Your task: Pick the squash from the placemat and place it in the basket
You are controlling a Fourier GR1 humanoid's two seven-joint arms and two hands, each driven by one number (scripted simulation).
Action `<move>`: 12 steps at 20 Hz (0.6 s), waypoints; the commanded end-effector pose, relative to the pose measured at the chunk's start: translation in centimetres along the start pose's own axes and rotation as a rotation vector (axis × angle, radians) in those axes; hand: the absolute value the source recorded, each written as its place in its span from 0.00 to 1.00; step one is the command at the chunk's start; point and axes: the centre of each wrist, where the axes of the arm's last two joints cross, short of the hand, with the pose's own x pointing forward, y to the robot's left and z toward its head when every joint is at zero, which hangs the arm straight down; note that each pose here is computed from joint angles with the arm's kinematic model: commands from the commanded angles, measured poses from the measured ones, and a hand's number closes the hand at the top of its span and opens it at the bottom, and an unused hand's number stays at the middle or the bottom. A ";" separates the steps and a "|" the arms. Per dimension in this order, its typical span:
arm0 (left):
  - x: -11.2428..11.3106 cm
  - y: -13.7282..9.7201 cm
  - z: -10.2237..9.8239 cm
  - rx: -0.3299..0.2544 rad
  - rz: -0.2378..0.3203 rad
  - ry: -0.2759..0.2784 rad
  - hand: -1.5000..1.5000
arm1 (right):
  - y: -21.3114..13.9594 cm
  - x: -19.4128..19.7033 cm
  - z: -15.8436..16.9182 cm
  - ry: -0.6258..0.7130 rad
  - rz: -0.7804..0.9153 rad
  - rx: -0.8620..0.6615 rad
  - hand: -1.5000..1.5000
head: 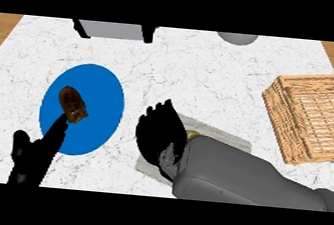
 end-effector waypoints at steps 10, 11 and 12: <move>-1.0 -1.1 -1.5 -0.020 -0.022 0.124 0.50 | 2.5 -0.2 -2.3 0.050 -0.012 -0.028 0.00; 0.3 -1.1 -0.4 -0.015 -0.011 0.118 0.50 | 4.8 -1.8 -2.3 0.042 -0.012 -0.024 0.00; -1.3 0.8 -0.2 0.003 -0.009 0.119 0.50 | 4.8 -0.4 -2.7 0.054 -0.022 -0.027 0.00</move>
